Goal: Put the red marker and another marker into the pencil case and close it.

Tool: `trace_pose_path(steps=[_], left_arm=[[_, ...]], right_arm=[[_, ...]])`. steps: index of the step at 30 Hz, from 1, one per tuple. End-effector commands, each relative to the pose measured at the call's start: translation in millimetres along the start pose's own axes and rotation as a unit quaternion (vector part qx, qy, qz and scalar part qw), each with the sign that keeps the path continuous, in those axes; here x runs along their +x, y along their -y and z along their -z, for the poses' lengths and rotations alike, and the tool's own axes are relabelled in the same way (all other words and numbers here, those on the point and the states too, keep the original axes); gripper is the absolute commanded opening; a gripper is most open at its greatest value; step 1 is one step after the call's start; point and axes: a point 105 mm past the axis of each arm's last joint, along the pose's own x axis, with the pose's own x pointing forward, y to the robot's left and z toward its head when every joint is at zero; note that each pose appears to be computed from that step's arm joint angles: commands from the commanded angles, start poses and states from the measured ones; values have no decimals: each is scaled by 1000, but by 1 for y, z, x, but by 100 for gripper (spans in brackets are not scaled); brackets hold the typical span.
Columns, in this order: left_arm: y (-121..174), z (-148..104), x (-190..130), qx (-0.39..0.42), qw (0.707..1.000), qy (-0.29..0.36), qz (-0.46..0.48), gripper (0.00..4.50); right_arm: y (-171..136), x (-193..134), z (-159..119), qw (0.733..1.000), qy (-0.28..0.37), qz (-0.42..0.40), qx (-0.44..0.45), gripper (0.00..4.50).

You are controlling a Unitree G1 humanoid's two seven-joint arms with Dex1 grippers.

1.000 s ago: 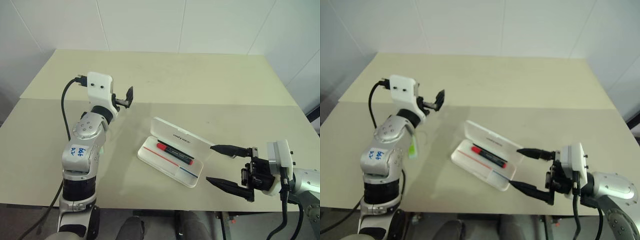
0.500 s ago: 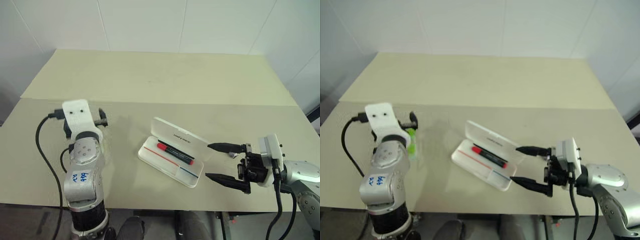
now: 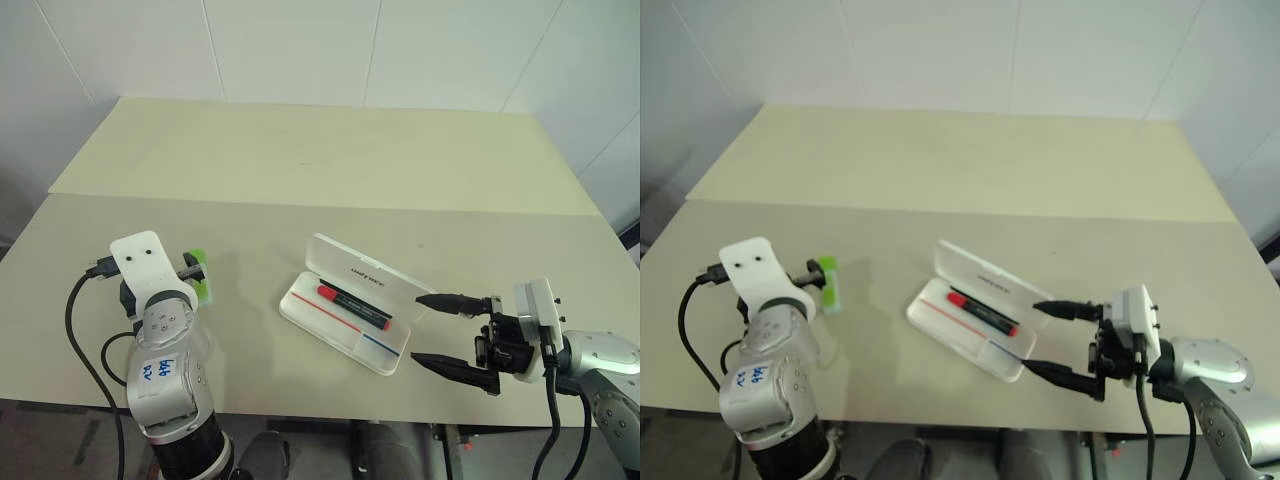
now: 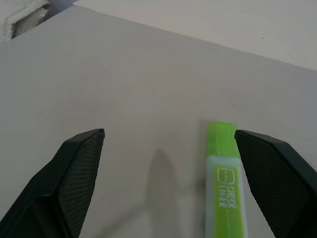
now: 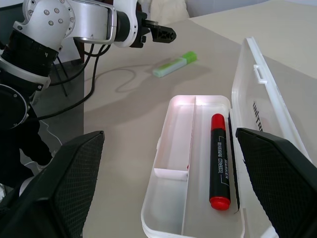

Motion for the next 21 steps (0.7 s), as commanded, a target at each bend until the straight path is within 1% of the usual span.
trace_pose_path(steps=[1,7,11,14,21], left_arm=[[10,-8,1,-25,999,21,33,448],[15,14,7,-49,997,-35,42,448],[17,21,13,-69,995,-56,43,448],[18,31,16,-87,992,-86,44,448],[32,46,20,-91,983,-135,81,448]], right_arm=[[-3,1,-8,1000,8,0,-21,450],[-2,0,-5,1000,3,9,-24,450],[-2,0,-6,1000,2,13,-28,450],[-3,0,-6,999,0,17,-29,450],[-6,0,-7,999,-1,21,-30,450]])
